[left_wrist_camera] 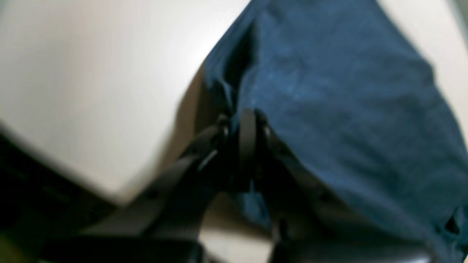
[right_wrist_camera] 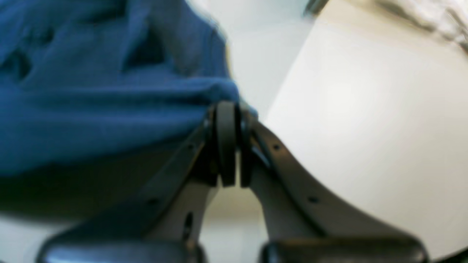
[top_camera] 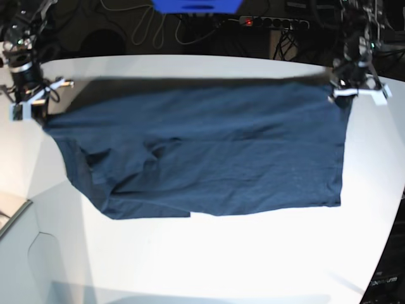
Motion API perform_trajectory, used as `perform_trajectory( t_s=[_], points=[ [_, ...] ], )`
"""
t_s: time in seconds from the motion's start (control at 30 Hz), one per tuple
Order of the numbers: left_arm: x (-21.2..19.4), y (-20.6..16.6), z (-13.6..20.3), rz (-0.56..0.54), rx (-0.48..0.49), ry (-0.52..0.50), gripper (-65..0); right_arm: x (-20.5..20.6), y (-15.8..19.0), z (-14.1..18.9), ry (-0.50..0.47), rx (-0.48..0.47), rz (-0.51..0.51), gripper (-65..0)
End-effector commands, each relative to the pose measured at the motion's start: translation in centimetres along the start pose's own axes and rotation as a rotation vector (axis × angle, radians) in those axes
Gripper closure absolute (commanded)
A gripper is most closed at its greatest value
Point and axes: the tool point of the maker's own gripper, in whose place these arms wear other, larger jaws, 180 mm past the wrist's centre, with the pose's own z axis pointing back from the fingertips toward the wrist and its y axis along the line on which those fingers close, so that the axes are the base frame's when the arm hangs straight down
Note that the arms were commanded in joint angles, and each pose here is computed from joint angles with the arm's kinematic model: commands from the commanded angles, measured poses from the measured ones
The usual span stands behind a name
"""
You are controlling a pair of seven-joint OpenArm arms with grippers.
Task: Layout the t-shirt on the table in an organized manner, then fold the t-shirt properly
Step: 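Grasp the folded edge with both grippers and pull the shirt taut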
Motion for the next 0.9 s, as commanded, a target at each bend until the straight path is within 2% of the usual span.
perform_trajectory(
  t_s=[0.0,0.17,0.37,0.63,0.87],
  points=[
    [0.9,-0.1,0.4,-0.007,-0.012,-0.027,-0.1,1.1,-0.4,0.4,-0.05,0.001,0.007,0.0],
    [-0.5,1.7,1.0,-0.009,0.028,0.008,-0.1,-1.8,0.2,1.3,0.023,0.017,-0.008,0.0],
    [-0.2,4.1,0.9,-0.001,0.087,0.001,-0.1,-7.1,0.8,1.1,0.144,0.046,-0.088,0.0],
    [0.6,4.8,0.9,-0.002,0.103,-0.013,-0.1,-7.9,-0.8,1.7,0.163,0.004,-0.096,0.0],
    [0.6,5.0,-0.1,0.014,0.115,-0.01,-0.5,-8.9,-0.5,2.3,0.191,0.01,-0.095,0.0]
  ],
)
